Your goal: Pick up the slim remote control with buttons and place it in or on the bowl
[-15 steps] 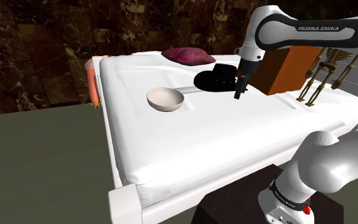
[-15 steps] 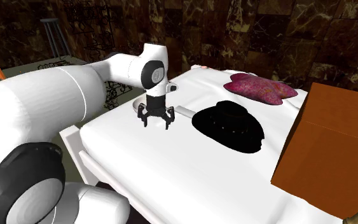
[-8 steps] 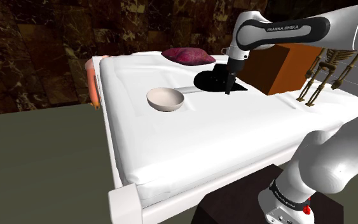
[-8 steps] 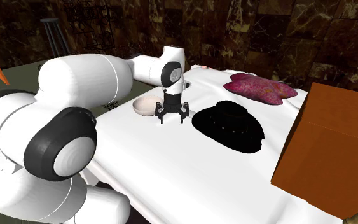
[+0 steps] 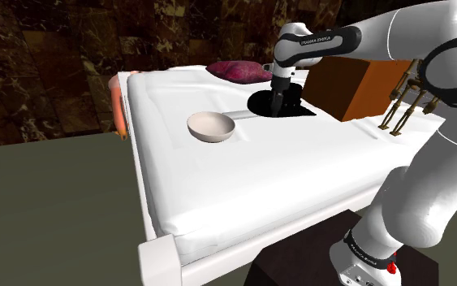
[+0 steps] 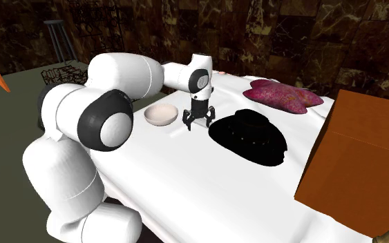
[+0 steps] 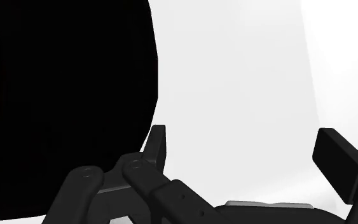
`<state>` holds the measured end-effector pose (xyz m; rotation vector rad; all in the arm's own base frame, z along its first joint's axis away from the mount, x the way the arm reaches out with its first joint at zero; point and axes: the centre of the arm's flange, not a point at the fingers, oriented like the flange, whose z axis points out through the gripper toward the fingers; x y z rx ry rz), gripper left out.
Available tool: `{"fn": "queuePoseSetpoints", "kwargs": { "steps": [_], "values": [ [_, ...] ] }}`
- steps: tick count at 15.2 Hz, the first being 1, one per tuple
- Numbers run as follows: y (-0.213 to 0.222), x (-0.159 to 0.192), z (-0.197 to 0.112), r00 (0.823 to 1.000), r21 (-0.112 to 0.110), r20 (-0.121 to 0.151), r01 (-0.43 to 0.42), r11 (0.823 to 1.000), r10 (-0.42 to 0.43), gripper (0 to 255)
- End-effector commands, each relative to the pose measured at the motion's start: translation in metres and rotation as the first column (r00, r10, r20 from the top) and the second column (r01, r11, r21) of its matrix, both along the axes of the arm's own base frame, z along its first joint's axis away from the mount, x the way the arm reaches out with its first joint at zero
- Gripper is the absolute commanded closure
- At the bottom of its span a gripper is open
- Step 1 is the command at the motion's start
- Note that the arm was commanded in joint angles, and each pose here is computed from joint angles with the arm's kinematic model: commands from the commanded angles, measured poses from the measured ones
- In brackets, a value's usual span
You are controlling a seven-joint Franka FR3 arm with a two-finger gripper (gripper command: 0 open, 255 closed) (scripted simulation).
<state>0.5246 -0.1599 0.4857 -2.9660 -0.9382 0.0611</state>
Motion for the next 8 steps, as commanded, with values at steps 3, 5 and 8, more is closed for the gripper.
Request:
{"fn": "queuePoseSetpoints", "kwargs": {
  "steps": [3,5,8],
  "values": [
    [-0.006,0.053,-0.014,0.992,0.001,0.011,-0.129,0.992,0.129,0],
    [-0.006,0.078,-0.02,0.982,0.001,0.017,-0.191,0.982,0.191,0],
    [-0.004,0.115,-0.03,0.959,0.0,0.024,-0.281,0.96,0.281,0]
  ]
}}
